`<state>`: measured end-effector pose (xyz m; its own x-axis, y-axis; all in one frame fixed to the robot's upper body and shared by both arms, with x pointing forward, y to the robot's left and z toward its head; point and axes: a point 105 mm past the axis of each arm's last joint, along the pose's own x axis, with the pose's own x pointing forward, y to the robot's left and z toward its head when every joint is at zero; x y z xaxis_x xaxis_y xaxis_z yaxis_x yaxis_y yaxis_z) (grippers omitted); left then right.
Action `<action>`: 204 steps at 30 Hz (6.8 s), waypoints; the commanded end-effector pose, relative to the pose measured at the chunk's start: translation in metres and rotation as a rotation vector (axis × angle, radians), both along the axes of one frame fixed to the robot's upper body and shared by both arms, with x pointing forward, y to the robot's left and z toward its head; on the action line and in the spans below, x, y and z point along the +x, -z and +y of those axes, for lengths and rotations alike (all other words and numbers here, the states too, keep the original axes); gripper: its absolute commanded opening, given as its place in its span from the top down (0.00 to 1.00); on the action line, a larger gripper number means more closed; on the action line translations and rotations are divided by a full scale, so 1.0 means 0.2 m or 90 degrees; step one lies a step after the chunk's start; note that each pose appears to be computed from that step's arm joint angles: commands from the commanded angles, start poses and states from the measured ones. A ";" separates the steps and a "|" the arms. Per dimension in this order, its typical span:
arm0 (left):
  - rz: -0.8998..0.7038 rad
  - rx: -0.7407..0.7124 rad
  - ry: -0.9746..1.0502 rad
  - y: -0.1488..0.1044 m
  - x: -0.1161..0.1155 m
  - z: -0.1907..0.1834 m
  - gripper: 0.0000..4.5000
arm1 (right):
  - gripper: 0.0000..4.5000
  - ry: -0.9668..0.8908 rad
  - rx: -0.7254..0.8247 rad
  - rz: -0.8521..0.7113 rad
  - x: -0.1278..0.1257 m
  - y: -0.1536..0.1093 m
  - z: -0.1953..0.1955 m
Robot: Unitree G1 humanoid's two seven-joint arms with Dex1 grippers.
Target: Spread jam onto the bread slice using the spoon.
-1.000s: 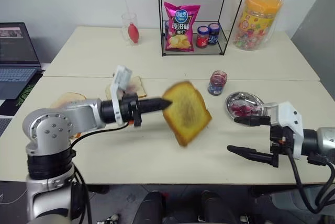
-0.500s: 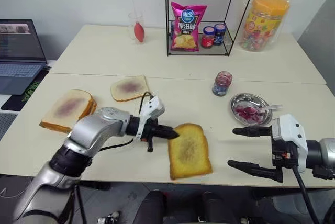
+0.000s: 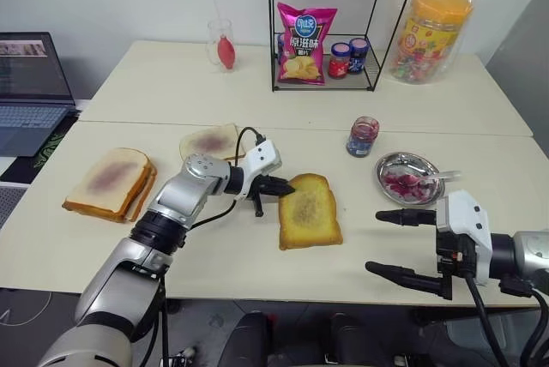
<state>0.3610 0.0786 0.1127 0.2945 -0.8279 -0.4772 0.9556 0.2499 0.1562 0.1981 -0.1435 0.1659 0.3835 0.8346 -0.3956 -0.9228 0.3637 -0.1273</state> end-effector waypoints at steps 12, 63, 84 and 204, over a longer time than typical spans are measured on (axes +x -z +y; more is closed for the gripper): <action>-0.125 -0.036 -0.027 -0.15 0.12 -0.02 0.69 | 0.00 0.027 0.002 -0.033 0.00 0.03 -0.02; -0.175 -0.077 0.154 -0.51 -0.54 -0.18 0.00 | 0.00 0.815 0.536 -0.010 0.58 0.13 -0.77; -0.178 -0.085 0.162 -0.49 -0.51 -0.24 0.00 | 0.00 0.790 0.638 0.118 0.77 0.22 -0.79; -0.148 -0.109 -0.121 -0.48 -0.32 0.05 0.00 | 0.99 0.438 0.303 -0.172 1.21 -0.25 -0.02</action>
<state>0.2988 0.0903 0.2006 0.5355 -0.8039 -0.2590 0.8400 0.4750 0.2623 0.4432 -0.1476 0.1938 0.8965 0.4417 0.0358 -0.4409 0.8971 -0.0286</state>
